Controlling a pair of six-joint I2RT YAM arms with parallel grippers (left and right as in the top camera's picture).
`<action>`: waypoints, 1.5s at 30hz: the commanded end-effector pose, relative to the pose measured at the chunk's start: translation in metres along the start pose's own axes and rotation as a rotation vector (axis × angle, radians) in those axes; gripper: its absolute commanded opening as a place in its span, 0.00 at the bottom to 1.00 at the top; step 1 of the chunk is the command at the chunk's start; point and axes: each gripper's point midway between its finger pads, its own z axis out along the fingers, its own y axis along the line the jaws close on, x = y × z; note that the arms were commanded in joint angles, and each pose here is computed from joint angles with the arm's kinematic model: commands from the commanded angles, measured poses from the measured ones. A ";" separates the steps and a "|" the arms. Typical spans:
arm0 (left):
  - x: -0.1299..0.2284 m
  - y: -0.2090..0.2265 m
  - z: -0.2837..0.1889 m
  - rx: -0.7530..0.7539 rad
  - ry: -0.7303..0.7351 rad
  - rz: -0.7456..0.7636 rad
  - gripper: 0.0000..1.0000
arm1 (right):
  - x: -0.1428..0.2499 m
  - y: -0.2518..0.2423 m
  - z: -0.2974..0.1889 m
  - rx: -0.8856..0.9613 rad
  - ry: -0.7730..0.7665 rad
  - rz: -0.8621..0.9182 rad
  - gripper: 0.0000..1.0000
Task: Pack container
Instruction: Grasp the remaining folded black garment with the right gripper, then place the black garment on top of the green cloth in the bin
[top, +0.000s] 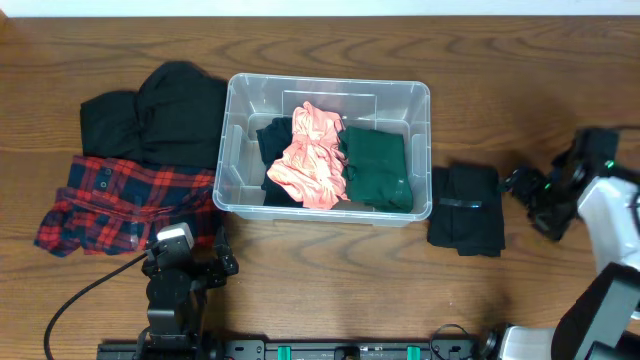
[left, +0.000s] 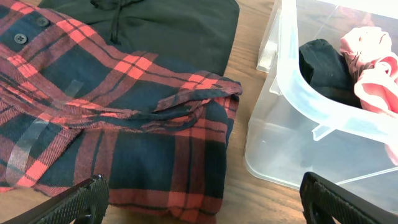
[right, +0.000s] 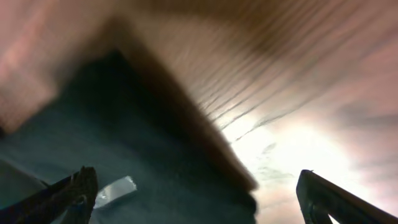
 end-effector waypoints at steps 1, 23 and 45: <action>0.004 0.000 0.002 -0.001 0.006 -0.006 0.98 | 0.020 0.020 0.017 -0.145 0.047 -0.100 0.99; 0.005 0.000 0.002 -0.001 0.006 -0.006 0.98 | 0.032 0.086 -0.042 -0.384 -0.062 -0.318 0.19; 0.005 0.000 0.002 -0.001 0.006 -0.006 0.98 | 0.115 0.298 -0.140 -0.737 -0.158 -0.524 0.12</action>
